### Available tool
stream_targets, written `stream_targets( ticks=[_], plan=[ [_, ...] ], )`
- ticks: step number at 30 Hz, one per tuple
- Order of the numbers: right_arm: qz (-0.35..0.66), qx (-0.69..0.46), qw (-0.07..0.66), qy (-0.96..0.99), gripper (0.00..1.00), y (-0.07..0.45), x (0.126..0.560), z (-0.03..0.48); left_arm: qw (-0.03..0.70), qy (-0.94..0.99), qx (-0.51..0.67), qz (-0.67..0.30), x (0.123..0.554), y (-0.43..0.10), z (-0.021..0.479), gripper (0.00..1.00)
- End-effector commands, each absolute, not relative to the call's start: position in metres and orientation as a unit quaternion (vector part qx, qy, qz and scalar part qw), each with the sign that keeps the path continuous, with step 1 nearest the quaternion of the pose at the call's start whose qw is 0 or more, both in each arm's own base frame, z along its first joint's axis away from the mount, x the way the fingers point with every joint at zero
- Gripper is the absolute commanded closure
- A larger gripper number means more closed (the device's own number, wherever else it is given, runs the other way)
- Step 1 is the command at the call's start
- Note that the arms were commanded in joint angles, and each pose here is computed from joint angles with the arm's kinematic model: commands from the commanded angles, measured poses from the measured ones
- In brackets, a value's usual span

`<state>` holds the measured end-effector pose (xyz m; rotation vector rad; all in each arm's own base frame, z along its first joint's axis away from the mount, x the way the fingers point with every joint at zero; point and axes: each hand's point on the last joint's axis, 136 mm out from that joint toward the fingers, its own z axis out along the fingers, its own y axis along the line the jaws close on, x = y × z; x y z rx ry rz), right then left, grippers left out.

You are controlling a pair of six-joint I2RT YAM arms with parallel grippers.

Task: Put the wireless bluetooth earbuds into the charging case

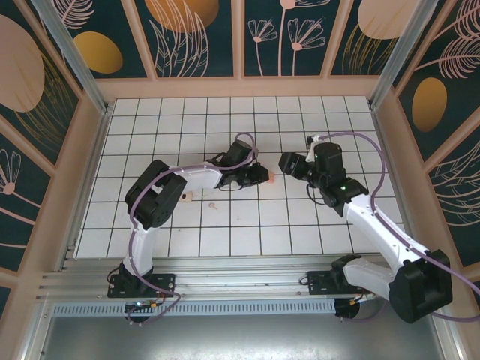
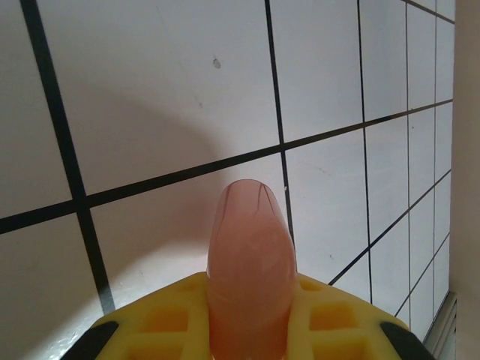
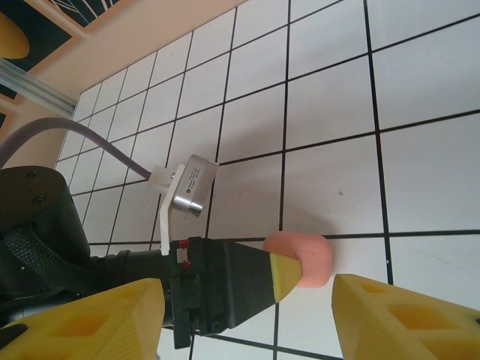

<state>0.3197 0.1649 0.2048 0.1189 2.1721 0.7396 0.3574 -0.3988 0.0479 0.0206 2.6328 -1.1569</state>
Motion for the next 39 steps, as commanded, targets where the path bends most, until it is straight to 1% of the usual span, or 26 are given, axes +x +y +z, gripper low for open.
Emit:
stream_targets(
  ticks=[1,7,12,13,20,25,31,35,39],
  plan=[
    [0.307,0.058,0.413,0.855,0.39,0.163,0.31,0.207,0.129,0.911,0.011,-0.391,0.354,-0.399,0.049,0.9],
    [0.306,0.073,0.432,0.845,0.39,0.157,0.309,0.218,0.131,0.914,0.011,-0.385,0.351,-0.395,0.044,0.9],
    [0.311,0.079,0.425,0.846,0.4,0.159,0.307,0.217,0.119,0.913,0.014,-0.39,0.348,-0.398,0.039,0.88],
    [0.312,0.079,0.425,0.846,0.4,0.16,0.306,0.218,0.117,0.913,0.016,-0.39,0.346,-0.398,0.04,0.86],
    [0.312,0.078,0.428,0.844,0.39,0.163,0.304,0.224,0.135,0.919,0.017,-0.37,0.343,-0.385,0.046,0.63],
    [0.312,0.076,0.432,0.843,0.38,0.165,0.303,0.227,0.157,0.927,0.026,-0.339,0.345,-0.372,0.056,0.57],
    [0.305,0.072,0.434,0.844,0.38,0.167,0.304,0.226,0.198,0.939,0.041,-0.279,0.351,-0.348,0.082,0.52],
    [0.305,0.067,0.432,0.846,0.38,0.17,0.304,0.225,0.215,0.946,0.051,-0.238,0.353,-0.331,0.097,0.52],
    [0.303,0.062,0.431,0.848,0.38,0.175,0.302,0.226,0.211,0.959,0.052,-0.181,0.348,-0.297,0.093,0.51]
  ],
)
